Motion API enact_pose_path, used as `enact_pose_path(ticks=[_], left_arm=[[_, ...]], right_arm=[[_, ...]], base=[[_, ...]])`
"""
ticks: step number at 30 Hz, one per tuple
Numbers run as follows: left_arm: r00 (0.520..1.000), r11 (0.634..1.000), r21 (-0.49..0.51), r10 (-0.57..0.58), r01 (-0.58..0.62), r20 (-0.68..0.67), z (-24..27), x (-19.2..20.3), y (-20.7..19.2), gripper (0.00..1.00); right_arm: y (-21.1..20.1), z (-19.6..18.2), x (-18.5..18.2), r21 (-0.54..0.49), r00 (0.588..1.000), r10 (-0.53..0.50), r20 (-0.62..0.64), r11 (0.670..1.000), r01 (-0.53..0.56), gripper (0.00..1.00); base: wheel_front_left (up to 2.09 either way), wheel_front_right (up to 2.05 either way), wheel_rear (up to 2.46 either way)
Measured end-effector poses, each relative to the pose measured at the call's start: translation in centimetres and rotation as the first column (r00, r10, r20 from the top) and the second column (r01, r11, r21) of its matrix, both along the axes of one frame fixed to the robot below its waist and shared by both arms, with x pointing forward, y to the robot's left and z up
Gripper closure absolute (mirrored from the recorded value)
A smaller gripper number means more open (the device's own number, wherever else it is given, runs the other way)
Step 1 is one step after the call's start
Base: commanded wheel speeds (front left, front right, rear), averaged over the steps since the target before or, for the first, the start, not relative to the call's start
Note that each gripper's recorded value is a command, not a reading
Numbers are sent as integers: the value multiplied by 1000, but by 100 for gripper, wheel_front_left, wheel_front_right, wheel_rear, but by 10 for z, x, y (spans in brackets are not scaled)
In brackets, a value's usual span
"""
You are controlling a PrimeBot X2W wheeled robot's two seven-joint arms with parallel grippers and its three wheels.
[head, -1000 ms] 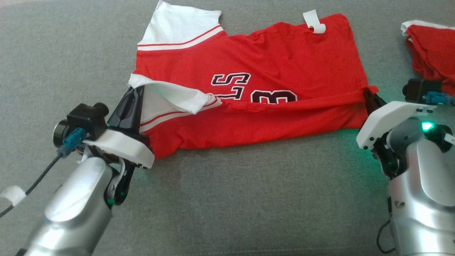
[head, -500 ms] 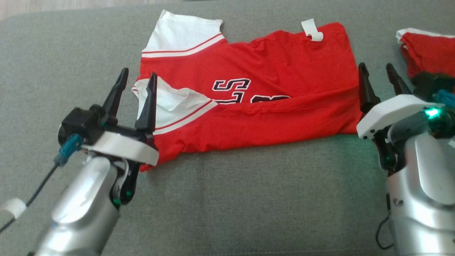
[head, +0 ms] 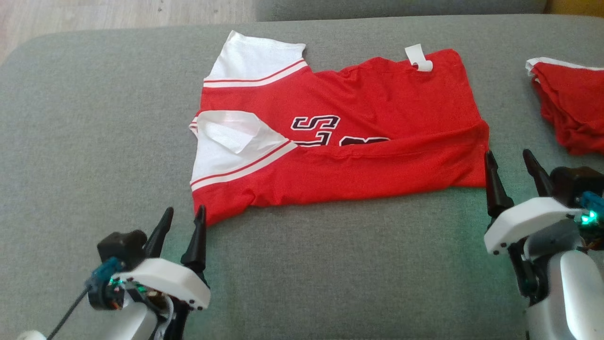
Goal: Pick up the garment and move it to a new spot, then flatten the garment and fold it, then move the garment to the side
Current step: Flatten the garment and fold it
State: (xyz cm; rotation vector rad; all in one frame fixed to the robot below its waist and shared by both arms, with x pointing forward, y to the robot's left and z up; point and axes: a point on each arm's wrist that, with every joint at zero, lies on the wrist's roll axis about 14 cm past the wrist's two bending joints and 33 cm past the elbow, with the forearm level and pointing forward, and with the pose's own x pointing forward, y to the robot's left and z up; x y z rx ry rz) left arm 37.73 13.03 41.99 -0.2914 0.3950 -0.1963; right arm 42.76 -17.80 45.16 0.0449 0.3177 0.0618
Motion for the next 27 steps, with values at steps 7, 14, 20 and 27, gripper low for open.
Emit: enact_pose_path(ticks=[7, 14, 20, 27], left_arm=[[985, 995, -75, 59, -72, -165, -24, -2, 1, 0], [961, 991, -118, 24, -59, -275, -45, -3, -14, 0], [957, 988, -141, 24, -68, -290, -47, 4, -18, 89], [965, 985, -154, 40, -82, -261, -43, 10, -16, 100]], right_arm=[[-1, -4, -3, 6, 1000, -1, -26, 1000, 1, 0], [-6, -24, -5, -2, 994, -12, -107, 1000, 12, 0], [-8, -38, 2, 0, 986, -18, -163, 1000, 18, 0], [-13, -69, 0, 16, 961, -41, -275, 999, 47, 0]], base=[[0, 0, 0], [0, 0, 0], [0, 0, 0], [0, 0, 0]])
